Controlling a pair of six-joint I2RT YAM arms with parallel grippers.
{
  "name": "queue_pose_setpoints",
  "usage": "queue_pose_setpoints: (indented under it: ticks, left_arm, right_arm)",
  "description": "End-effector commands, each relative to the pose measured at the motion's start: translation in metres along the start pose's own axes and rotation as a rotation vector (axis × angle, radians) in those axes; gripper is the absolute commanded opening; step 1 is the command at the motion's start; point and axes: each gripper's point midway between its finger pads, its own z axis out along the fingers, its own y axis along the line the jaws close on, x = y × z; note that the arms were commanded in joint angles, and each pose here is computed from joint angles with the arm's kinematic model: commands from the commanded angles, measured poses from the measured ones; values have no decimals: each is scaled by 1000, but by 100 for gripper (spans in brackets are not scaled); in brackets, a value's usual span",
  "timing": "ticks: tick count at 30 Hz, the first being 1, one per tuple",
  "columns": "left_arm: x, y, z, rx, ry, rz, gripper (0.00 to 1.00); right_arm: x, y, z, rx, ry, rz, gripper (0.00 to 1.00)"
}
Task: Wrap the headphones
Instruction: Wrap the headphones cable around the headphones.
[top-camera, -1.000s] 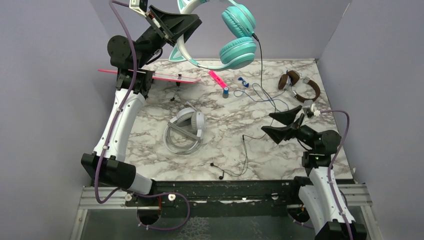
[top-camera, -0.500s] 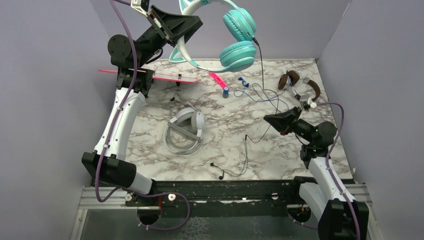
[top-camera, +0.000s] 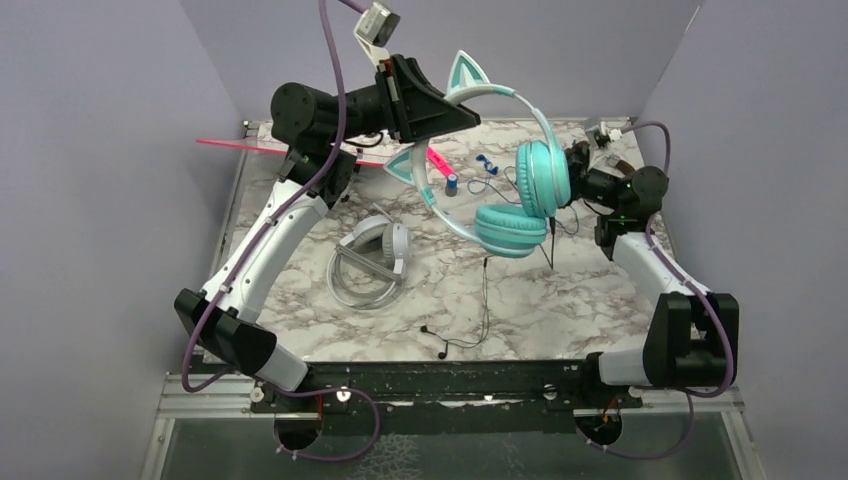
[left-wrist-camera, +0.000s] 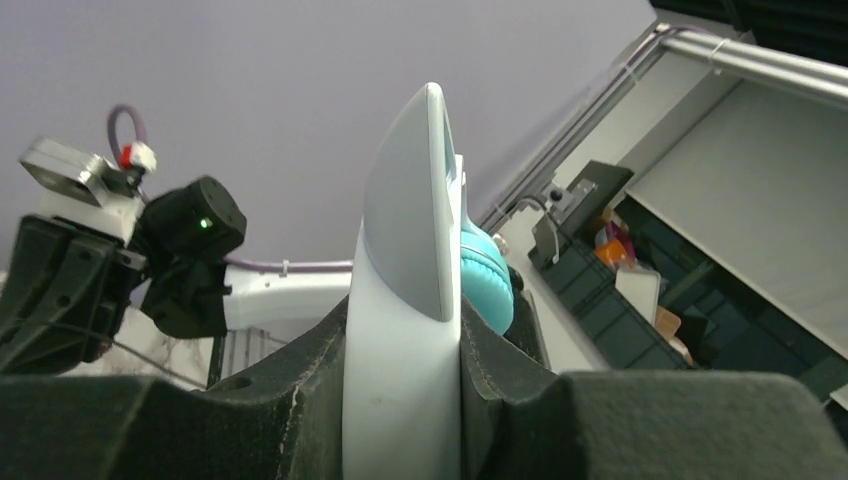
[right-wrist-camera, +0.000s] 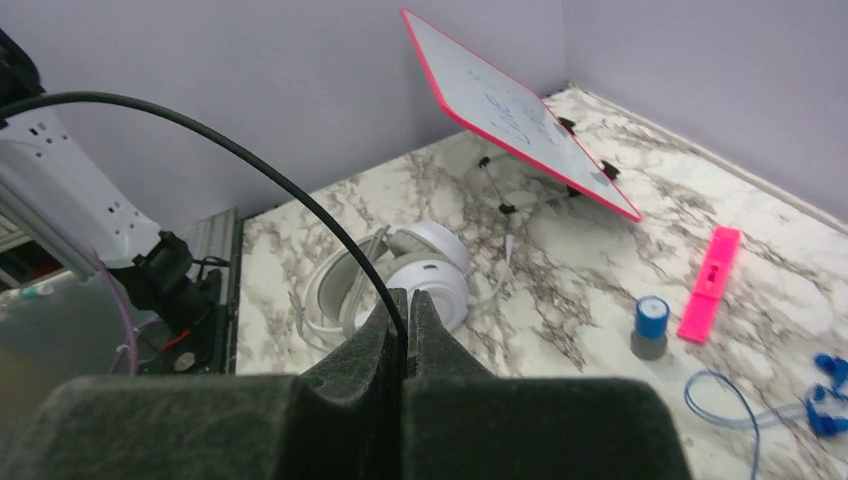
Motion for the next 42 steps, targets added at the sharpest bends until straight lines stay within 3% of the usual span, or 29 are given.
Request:
queue_pose_setpoints:
  ticks: [1, 11, 16, 24, 29, 34, 42]
  left_arm:
    - [34, -8, 8, 68, 92, 63, 0]
    - [121, 30, -3, 49, 238, -22, 0]
    - [144, 45, -10, 13, 252, -37, 0]
    - [164, 67, -3, -24, 284, -15, 0]
    - [174, 100, -7, -189, 317, 51, 0]
    - [189, 119, -14, -243, 334, 56, 0]
    - [189, 125, -3, -265, 301, 211, 0]
  right_arm:
    - [-16, 15, 30, -124, 21, -72, 1]
    - [-43, -5, 58, -129, 32, -58, 1]
    - [-59, -1, 62, -155, 28, -61, 1]
    - [-60, 7, 75, -164, 36, -9, 1]
    - [-68, -1, 80, -124, 25, 48, 1]
    - [-83, 1, 85, -121, 12, 55, 1]
    - [-69, 13, 96, -163, 48, 125, 1]
